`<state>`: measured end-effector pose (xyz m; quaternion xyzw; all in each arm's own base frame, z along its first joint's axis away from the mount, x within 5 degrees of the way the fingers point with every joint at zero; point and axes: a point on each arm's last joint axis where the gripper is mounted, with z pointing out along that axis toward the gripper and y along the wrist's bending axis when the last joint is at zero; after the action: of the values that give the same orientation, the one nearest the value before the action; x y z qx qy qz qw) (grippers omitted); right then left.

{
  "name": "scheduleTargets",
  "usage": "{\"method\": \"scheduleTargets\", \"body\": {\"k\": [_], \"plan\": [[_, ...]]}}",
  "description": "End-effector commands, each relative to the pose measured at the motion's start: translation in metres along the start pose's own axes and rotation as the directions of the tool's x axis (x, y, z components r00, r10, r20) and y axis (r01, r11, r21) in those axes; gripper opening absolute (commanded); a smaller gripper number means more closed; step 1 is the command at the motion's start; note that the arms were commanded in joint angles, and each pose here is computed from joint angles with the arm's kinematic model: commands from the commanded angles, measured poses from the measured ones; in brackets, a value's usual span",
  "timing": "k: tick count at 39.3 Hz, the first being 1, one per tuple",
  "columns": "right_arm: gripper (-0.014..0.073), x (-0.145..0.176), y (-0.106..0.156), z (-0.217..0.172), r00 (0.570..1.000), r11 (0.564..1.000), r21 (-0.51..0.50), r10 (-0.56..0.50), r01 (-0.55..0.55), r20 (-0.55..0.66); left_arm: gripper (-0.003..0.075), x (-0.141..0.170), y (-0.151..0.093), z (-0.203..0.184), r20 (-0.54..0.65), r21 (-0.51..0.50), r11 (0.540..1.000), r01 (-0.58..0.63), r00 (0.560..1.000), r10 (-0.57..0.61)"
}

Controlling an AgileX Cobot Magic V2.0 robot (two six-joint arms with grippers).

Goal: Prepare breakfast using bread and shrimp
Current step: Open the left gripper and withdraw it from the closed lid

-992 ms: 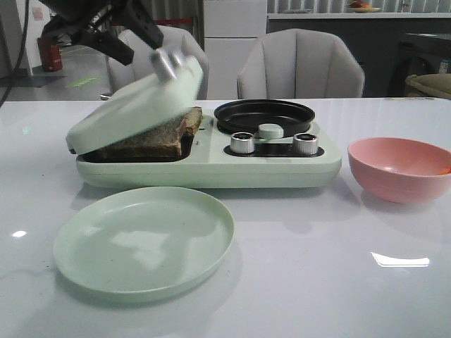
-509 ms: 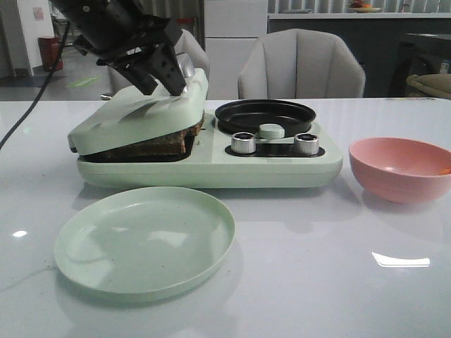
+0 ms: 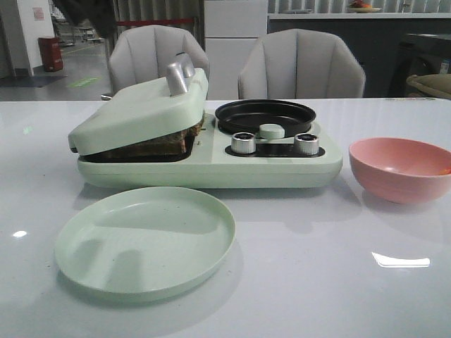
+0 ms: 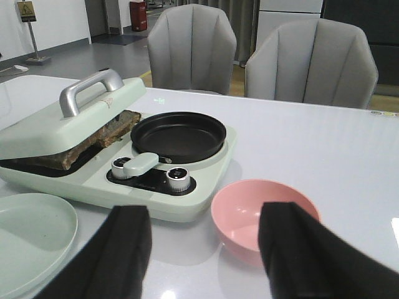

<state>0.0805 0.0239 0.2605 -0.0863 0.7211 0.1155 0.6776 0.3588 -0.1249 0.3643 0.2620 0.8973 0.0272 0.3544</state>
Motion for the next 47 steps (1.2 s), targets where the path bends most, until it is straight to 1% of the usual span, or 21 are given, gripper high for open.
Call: {"method": "scheduleTargets", "body": {"k": [1, 6, 9, 13, 20, 24, 35, 42, 47], "plan": [[0.0484, -0.017, 0.0, -0.001, 0.994, 1.0, 0.006, -0.001, 0.001, 0.108, 0.0385, -0.01, 0.016, -0.054, 0.137, -0.114, 0.992, 0.058, 0.99, -0.042], [0.0484, -0.017, 0.0, -0.001, 0.994, 1.0, 0.006, -0.001, 0.001, 0.108, 0.0386, -0.006, 0.019, -0.088, 0.189, -0.119, 0.989, 0.089, 0.98, -0.066], [0.0484, -0.017, 0.0, -0.001, 0.994, 1.0, 0.006, -0.001, 0.001, 0.108, 0.0386, 0.0, 0.017, -0.108, 0.226, -0.097, 0.989, 0.11, 0.97, -0.086], [0.0484, -0.017, 0.0, -0.001, 0.994, 1.0, 0.006, -0.001, 0.001, 0.108, 0.0385, 0.013, 0.014, -0.133, 0.278, -0.076, 0.989, 0.127, 0.955, -0.102], [0.0484, -0.017, 0.0, -0.001, 0.994, 1.0, 0.006, -0.001, 0.001, 0.108, 0.0385, 0.045, 0.009, -0.168, 0.363, -0.08, 0.988, 0.135, 0.927, -0.097], [0.0484, -0.017, 0.0, -0.001, 0.994, 1.0, 0.006, -0.001, 0.001, 0.108, 0.0385, 0.063, 0.005, -0.18, 0.404, -0.072, 0.985, 0.158, 0.907, -0.116], [0.0484, -0.017, 0.0, -0.001, 0.994, 1.0, 0.006, -0.001, 0.001, 0.108, 0.0385, 0.124, -0.009, -0.209, 0.524, -0.076, 0.984, 0.163, 0.846, -0.1], [0.0484, -0.017, 0.0, -0.001, 0.994, 1.0, 0.006, -0.001, 0.001, 0.108, 0.0385, 0.169, -0.021, -0.21, 0.561, -0.074, 0.984, 0.164, 0.822, -0.095], [0.0484, -0.017, 0.0, -0.001, 0.994, 1.0, 0.006, -0.001, 0.001, 0.108, 0.0385, 0.202, -0.032, -0.208, 0.595, -0.044, 0.983, 0.177, 0.795, -0.116]]}}
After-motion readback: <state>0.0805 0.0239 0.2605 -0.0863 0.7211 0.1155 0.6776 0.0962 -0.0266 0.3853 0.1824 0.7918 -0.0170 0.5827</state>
